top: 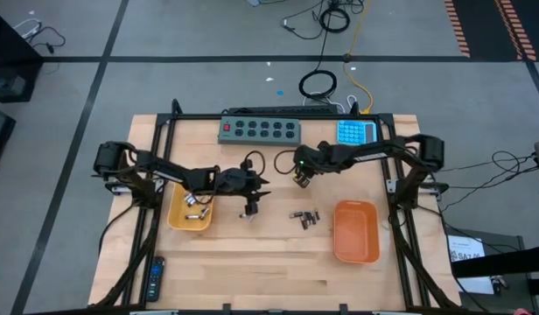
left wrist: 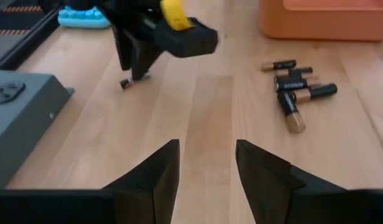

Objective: Sort batteries
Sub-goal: Put the silver battery into the yellow bin

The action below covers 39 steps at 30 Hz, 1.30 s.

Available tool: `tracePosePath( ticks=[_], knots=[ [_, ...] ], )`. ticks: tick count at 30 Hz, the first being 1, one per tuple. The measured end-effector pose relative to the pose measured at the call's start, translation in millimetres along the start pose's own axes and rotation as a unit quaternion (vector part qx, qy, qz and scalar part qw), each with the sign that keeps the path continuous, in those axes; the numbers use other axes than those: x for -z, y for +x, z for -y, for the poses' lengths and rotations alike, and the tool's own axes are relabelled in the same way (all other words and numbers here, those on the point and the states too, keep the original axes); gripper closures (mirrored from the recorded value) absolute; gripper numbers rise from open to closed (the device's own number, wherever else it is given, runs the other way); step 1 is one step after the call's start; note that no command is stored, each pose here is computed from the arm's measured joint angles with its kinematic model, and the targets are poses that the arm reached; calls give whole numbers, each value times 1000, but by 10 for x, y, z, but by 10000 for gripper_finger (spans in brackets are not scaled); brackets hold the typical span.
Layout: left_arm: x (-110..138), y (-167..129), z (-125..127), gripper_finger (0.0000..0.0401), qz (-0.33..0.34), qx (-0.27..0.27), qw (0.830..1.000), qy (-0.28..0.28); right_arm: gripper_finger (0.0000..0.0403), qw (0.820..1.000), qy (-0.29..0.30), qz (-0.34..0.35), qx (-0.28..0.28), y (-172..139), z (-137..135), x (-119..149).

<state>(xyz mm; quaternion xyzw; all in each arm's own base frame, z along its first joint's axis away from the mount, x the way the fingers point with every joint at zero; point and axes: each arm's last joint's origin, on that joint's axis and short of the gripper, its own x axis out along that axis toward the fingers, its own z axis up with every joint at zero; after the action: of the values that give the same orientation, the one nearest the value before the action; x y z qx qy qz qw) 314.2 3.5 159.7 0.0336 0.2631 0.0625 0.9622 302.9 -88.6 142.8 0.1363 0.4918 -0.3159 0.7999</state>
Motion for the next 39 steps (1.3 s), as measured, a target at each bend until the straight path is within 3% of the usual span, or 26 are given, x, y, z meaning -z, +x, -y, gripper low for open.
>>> tracePosePath(
  ticks=[5, 14, 23, 28, 32, 36, 39],
  knots=[
    [155, -32, 24, 235, 3, 3, 1000, -11, 303, 1000, -9, -25, 10, 126, -17, -72],
    [283, -62, 29, 235, -5, 10, 1000, -11, 307, 997, 17, -56, -44, 217, 37, -122],
    [304, -63, 50, 235, -15, 44, 999, -9, 389, 997, -5, -62, -47, 218, 48, -113],
    [305, -63, 50, 235, -16, 43, 999, -10, 396, 998, -16, -39, -56, 213, -13, -133],
    [323, -73, 65, 235, -18, -5, 1000, -13, 400, 996, -25, 8, -87, 151, -153, -188],
    [352, -108, 113, 235, -7, -86, 996, 28, 401, 990, -31, 67, -117, 4, -316, -256],
    [348, -117, 126, 235, -5, -111, 993, 49, 401, 984, -36, 107, -141, -96, -471, -259]
  ],
)
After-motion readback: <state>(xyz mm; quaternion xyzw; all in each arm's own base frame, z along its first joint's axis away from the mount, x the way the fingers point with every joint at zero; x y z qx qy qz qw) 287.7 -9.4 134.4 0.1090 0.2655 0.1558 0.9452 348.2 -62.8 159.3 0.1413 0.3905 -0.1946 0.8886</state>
